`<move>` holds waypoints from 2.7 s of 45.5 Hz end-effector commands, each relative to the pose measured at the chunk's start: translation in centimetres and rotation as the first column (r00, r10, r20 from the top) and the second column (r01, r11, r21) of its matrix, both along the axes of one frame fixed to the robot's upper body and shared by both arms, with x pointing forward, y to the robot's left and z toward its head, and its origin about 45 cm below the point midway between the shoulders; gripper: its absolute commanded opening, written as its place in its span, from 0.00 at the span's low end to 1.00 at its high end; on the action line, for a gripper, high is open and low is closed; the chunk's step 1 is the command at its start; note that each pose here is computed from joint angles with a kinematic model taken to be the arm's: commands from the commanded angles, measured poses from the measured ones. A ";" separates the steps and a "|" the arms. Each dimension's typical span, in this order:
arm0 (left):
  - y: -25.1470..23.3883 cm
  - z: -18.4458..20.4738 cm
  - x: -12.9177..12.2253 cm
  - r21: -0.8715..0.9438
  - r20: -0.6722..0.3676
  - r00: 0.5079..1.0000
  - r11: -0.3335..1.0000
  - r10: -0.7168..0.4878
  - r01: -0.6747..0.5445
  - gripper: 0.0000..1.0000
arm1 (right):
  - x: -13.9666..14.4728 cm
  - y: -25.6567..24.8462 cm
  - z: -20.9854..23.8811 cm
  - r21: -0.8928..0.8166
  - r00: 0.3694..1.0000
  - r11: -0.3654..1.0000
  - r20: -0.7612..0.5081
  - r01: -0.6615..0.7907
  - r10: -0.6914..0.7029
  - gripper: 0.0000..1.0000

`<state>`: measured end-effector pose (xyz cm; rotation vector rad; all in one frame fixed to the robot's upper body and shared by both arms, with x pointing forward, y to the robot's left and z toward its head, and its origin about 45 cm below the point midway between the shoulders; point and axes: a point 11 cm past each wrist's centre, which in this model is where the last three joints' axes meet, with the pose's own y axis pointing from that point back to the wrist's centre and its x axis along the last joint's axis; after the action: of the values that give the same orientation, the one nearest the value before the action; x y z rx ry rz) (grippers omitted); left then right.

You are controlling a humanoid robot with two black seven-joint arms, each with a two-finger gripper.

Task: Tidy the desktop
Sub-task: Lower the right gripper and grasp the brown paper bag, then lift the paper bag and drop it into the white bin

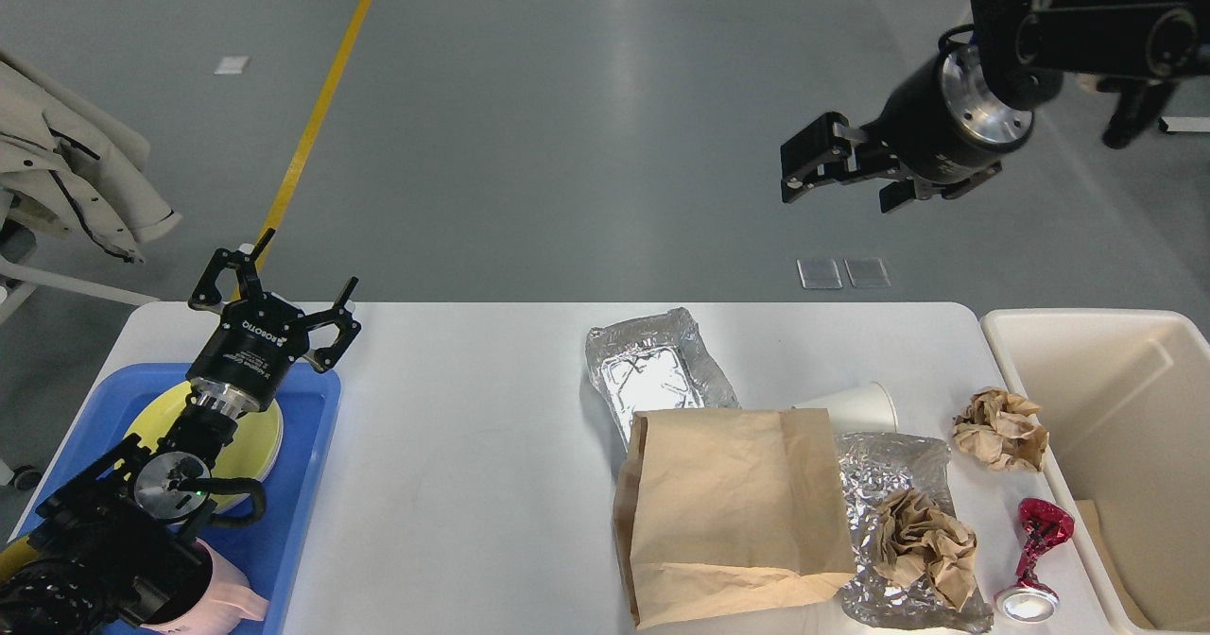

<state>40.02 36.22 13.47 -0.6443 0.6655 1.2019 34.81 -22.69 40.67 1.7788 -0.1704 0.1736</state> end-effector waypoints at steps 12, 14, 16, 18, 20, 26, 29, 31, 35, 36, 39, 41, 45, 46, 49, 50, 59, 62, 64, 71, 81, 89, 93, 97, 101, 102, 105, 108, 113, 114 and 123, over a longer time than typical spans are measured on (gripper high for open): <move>0.0 0.0 0.0 0.001 0.000 1.000 1.000 -0.001 0.001 1.00 | -4.2 3.1 -0.2 0.071 0.993 0.992 -0.058 0.107 -0.103 1.00; 0.0 0.0 0.0 0.000 0.000 1.000 1.000 0.000 0.000 1.00 | -4.3 4.3 -1.3 0.081 0.992 0.992 -0.081 0.101 -0.094 1.00; 0.0 0.0 0.0 -0.001 0.001 1.000 1.000 0.001 -0.001 1.00 | -4.4 5.0 -2.8 0.055 0.992 0.995 -0.099 0.079 -0.074 1.00; 0.0 0.0 0.0 0.000 0.000 1.000 1.000 0.000 0.000 1.00 | -4.5 5.2 -4.4 0.019 0.992 0.998 -0.110 0.065 -0.063 1.00; 0.0 0.0 0.0 -0.001 0.001 1.000 1.000 0.001 -0.001 1.00 | -4.5 5.0 -6.0 -0.006 0.992 0.998 -0.110 0.056 -0.056 1.00; 0.0 0.0 0.0 -0.001 0.001 1.000 1.000 0.001 -0.001 1.00 | -4.3 3.9 -11.2 -0.086 0.996 0.996 -0.083 -0.018 0.011 1.00; 0.0 0.0 0.0 0.000 0.000 1.000 1.000 0.000 0.000 1.00 | -4.7 3.2 -13.6 -0.133 0.994 0.988 -0.087 -0.084 0.073 1.00; 0.0 0.0 0.0 0.000 0.000 1.000 1.000 0.000 0.000 1.00 | -5.1 2.6 -15.1 -0.148 0.991 0.983 -0.088 -0.110 0.098 1.00; 0.0 0.0 0.0 -0.001 0.001 1.000 1.000 0.001 -0.001 1.00 | -5.5 1.4 -17.5 -0.161 0.990 0.979 -0.091 -0.125 0.111 1.00; 0.0 0.0 0.0 0.000 0.001 1.000 1.000 -0.001 0.001 1.00 | -5.5 0.9 -18.1 -0.171 0.990 0.978 -0.090 -0.124 0.110 1.00; 0.0 0.0 0.0 0.000 0.001 1.000 1.000 -0.001 0.001 1.00 | -5.4 -0.9 -19.7 -0.210 0.990 0.969 -0.078 -0.128 0.114 1.00; 0.0 0.0 0.0 -0.001 0.001 1.000 1.000 0.001 -0.001 1.00 | -5.0 -1.9 -21.7 -0.222 0.993 0.968 -0.049 -0.118 0.109 1.00; -0.1 0.0 0.0 -0.002 0.001 1.000 1.000 0.000 0.000 1.00 | -4.5 -2.5 -23.8 -0.223 0.993 0.968 -0.026 -0.117 0.114 1.00; -0.1 0.0 0.0 -0.001 0.000 1.000 1.000 -0.001 0.001 1.00 | -4.5 -2.5 -24.3 -0.221 0.993 0.968 -0.025 -0.116 0.114 1.00; -0.1 0.0 0.0 -0.002 0.001 1.000 1.000 0.000 0.000 1.00 | -4.8 -2.7 -25.7 -0.213 0.993 0.970 -0.026 -0.118 0.115 1.00; -0.1 0.0 0.0 -0.002 0.001 1.000 1.000 0.000 0.000 1.00 | -4.9 -2.7 -26.1 -0.212 0.993 0.970 -0.029 -0.117 0.113 1.00; 0.0 0.0 0.0 -0.003 0.001 1.000 1.000 0.001 -0.001 1.00 | -5.1 -2.4 -27.9 -0.184 0.996 0.979 0.015 -0.087 0.091 1.00; -0.1 0.0 0.0 -0.002 0.001 1.000 1.000 0.000 0.000 1.00 | -5.3 -2.4 -28.5 -0.178 0.996 0.981 0.022 -0.078 0.083 1.00; 0.0 0.0 0.0 -0.003 0.001 1.000 1.000 0.001 -0.001 1.00 | -5.5 -2.4 -28.8 -0.171 0.996 0.982 0.029 -0.076 0.082 1.00; -0.1 0.0 0.0 -0.003 0.000 1.000 1.000 -0.001 0.001 1.00 | -6.2 -1.8 -30.3 -0.137 0.994 0.988 0.066 -0.075 0.084 0.95; 0.0 0.0 0.0 -0.003 0.001 1.000 1.000 0.001 -0.001 1.00 | -6.6 -1.8 -31.1 -0.130 0.995 0.990 0.080 -0.051 0.062 0.30; -0.1 0.0 0.0 -0.005 0.002 1.000 1.000 -0.001 0.001 1.00 | -6.8 -1.9 -31.3 -0.134 0.996 0.990 0.073 -0.042 0.052 0.00; -0.1 0.0 0.0 -0.005 0.002 1.000 1.000 -0.001 0.001 1.00 | -6.8 -2.0 -31.3 -0.132 0.996 0.991 0.083 -0.022 0.033 0.00; -0.1 0.0 0.0 -0.004 0.003 1.000 1.000 -0.003 0.003 1.00 | -6.6 -1.8 -31.2 -0.120 0.997 0.993 0.082 -0.004 0.014 0.00; -0.1 0.0 0.0 -0.005 0.003 1.000 1.000 -0.002 0.002 1.00 | -6.6 -1.9 -30.8 -0.120 0.997 0.993 0.076 0.001 0.009 0.00; -0.1 0.0 0.0 -0.005 0.002 1.000 1.000 -0.001 0.001 1.00 | -6.7 -1.9 -30.7 -0.119 0.997 0.993 0.075 0.002 0.007 0.00; -0.1 0.0 0.0 -0.004 0.002 1.000 1.000 -0.002 0.002 1.00 | -6.3 -2.2 -29.8 -0.109 0.996 0.994 0.086 0.012 -0.003 0.00; -0.1 0.0 0.0 -0.005 0.003 1.000 1.000 -0.002 0.002 1.00 | -5.2 -2.4 -27.9 -0.100 0.993 0.994 0.117 0.033 -0.022 0.00; -0.2 0.0 0.0 -0.005 0.003 1.000 1.000 -0.003 0.003 1.00 | -3.3 -3.0 -23.6 -0.095 0.988 0.993 0.145 0.068 -0.054 0.00; -0.2 0.0 0.0 -0.007 0.003 1.000 1.000 -0.002 0.002 1.00 | -2.9 -2.9 -22.0 -0.090 0.989 0.993 0.137 0.076 -0.063 0.00; -0.2 0.0 0.0 -0.006 0.003 1.000 1.000 -0.002 0.002 1.00 | 0.4 -1.6 -8.9 0.052 0.982 0.990 0.134 0.129 -0.135 0.00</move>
<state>40.04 36.00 13.45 -0.6496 0.6679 1.1971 33.34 -24.84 23.97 1.7081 -0.3317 0.2102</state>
